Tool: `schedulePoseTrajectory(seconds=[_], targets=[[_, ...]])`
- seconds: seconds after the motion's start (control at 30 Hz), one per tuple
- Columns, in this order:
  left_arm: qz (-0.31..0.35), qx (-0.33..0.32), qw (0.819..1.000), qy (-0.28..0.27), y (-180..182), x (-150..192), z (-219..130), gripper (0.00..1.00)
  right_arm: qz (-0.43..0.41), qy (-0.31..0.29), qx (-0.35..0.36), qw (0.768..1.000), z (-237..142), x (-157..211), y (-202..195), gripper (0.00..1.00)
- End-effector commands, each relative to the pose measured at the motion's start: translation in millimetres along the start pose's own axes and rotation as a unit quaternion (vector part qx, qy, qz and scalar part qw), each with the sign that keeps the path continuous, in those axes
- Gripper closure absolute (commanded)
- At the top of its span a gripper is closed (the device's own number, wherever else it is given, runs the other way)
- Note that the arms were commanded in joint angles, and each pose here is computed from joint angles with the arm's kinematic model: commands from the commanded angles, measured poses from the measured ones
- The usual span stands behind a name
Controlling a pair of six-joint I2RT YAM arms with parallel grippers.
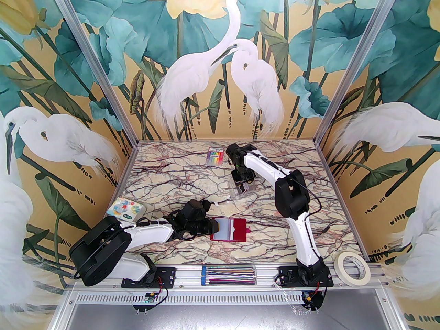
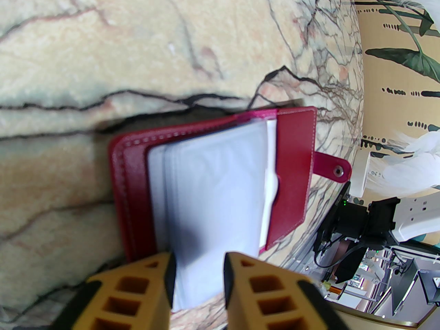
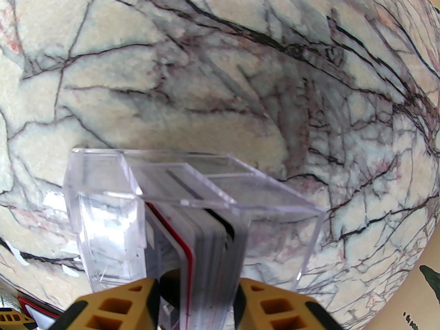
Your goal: Put the credit cards into the card holder
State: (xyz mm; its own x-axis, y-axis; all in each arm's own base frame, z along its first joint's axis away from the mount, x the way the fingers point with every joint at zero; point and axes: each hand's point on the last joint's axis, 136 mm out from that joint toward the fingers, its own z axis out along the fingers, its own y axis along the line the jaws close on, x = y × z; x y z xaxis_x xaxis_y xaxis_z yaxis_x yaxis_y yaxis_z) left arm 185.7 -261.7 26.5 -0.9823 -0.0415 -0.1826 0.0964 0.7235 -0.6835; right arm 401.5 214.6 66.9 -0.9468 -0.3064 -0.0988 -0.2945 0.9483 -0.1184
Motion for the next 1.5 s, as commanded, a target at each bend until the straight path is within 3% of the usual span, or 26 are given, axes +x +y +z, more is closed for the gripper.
schedulePoseTrajectory(seconds=[0.0, 1.23, 1.47], targets=[[-0.004, -0.034, 0.999, 0.025, 16.9, 12.8, 3.8, 0.69, -0.002, -0.013, 0.028, 1.000, -16.2, -3.0, -12.3, 0.59], [-0.008, -0.035, 0.999, 0.026, 19.0, 14.7, 4.4, 0.69, 0.003, -0.036, 0.065, 0.997, -42.2, -5.0, -30.6, 0.69], [-0.007, -0.035, 0.999, 0.027, 18.9, 15.2, 4.6, 0.70, 0.009, -0.045, 0.071, 0.996, -49.5, -6.0, -35.7, 0.53]])
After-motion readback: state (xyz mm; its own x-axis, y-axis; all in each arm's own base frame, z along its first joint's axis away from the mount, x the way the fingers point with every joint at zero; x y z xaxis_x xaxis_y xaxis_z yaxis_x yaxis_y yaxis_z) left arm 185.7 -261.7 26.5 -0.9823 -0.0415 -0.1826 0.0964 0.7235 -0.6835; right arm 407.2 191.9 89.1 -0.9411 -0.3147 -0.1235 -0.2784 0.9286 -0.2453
